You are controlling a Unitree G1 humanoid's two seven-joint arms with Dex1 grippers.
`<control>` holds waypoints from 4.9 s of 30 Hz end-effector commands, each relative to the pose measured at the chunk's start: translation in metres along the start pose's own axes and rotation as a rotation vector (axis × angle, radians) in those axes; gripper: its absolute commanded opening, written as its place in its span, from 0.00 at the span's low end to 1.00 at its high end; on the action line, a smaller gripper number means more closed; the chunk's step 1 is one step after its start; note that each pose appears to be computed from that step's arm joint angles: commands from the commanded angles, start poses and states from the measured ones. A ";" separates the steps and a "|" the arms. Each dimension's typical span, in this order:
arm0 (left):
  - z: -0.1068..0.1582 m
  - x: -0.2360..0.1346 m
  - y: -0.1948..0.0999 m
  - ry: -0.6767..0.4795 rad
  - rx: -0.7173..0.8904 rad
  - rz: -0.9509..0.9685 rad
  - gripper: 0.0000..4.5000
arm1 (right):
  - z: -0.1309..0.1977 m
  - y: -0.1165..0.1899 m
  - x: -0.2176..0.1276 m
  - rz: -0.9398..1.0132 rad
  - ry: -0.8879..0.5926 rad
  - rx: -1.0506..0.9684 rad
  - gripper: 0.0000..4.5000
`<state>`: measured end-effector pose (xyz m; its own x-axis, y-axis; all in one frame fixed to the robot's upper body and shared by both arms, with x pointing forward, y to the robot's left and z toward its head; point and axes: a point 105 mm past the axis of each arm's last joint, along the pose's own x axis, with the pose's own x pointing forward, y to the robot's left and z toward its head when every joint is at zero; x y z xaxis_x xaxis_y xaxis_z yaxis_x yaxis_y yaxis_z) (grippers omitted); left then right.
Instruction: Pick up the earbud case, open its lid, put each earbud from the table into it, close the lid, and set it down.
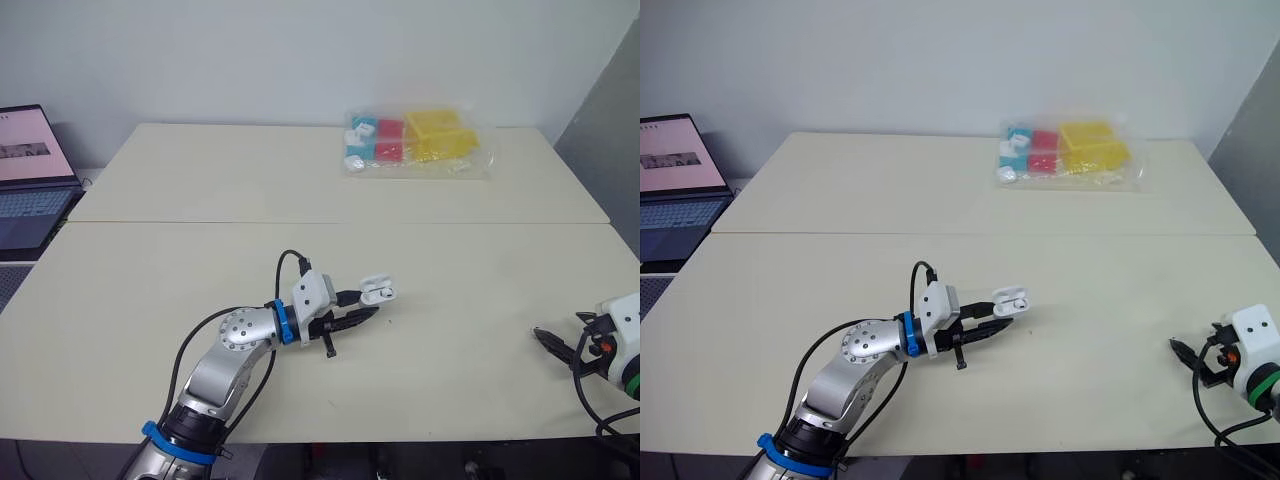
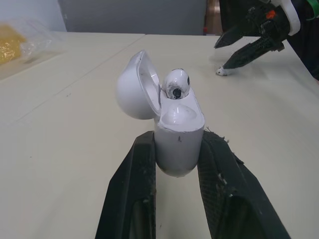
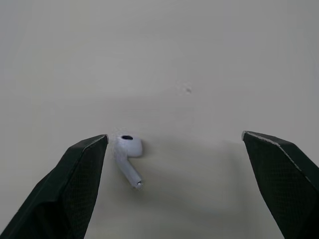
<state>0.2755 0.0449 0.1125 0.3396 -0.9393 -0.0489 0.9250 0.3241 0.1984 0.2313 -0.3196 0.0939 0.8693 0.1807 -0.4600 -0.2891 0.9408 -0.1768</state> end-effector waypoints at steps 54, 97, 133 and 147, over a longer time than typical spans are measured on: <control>0.014 -0.003 0.001 -0.035 0.044 -0.002 0.17 | 0.033 0.051 0.006 0.355 0.069 -0.343 0.09; 0.012 -0.007 -0.006 -0.018 0.028 0.022 0.17 | 0.055 0.039 -0.001 0.605 0.362 -0.694 0.89; 0.008 0.002 -0.015 -0.035 0.024 0.013 0.17 | 0.025 0.036 0.026 0.542 0.666 -0.752 0.09; 0.011 0.001 -0.006 -0.050 0.024 0.031 0.17 | 0.100 0.068 0.007 0.664 0.303 -0.752 0.09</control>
<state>0.2673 0.0408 0.1088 0.3655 -0.9298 -0.0426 0.9169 0.3517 0.1888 0.2609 -0.2423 0.1392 0.3170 0.3326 -0.8882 -0.9287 0.2989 -0.2195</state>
